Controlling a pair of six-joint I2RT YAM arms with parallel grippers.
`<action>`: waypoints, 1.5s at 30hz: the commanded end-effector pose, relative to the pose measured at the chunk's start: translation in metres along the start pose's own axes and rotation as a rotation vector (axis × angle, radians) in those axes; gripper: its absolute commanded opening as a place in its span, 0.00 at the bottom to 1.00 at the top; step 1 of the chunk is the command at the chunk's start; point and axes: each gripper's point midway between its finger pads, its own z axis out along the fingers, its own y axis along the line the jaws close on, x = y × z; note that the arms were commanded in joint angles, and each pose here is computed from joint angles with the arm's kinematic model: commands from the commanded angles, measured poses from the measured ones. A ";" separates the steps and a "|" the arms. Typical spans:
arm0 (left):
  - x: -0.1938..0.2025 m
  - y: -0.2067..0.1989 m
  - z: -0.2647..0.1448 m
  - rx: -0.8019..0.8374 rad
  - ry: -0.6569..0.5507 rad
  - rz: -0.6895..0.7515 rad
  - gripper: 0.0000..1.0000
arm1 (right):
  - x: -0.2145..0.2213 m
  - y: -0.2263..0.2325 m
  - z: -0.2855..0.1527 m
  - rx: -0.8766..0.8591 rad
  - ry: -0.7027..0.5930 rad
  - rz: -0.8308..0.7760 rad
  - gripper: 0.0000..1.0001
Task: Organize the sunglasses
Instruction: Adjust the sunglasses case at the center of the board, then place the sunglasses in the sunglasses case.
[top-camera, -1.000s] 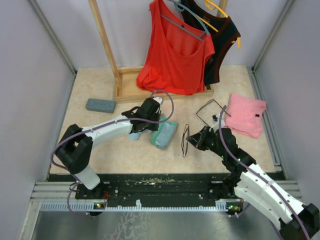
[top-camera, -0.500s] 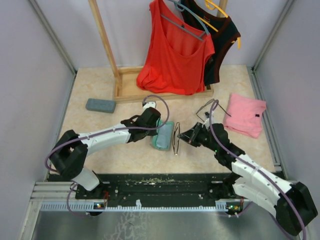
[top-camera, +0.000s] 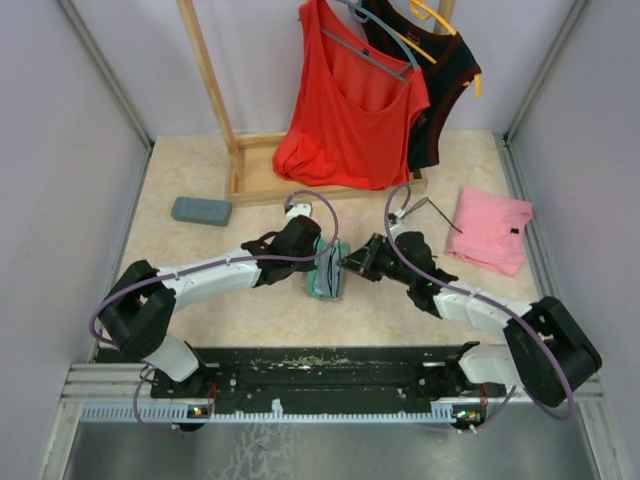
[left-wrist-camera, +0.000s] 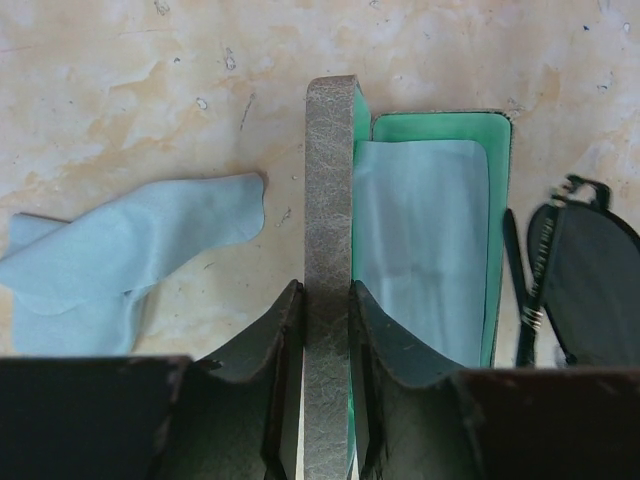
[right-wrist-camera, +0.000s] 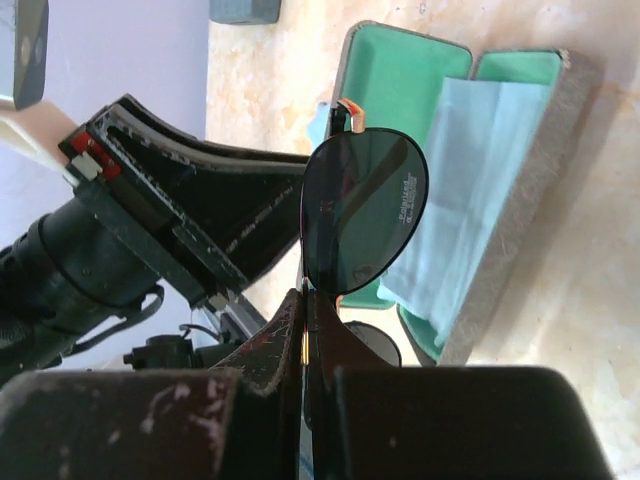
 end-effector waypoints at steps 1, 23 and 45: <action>-0.016 -0.012 -0.009 0.053 -0.052 -0.028 0.28 | -0.032 0.051 0.014 -0.181 -0.073 -0.036 0.00; -0.017 -0.012 -0.009 0.049 -0.053 -0.025 0.29 | -0.027 0.013 0.058 -0.162 -0.078 0.072 0.00; -0.017 -0.009 -0.011 0.037 -0.059 -0.026 0.30 | -0.018 -0.034 0.064 -0.002 -0.086 0.021 0.10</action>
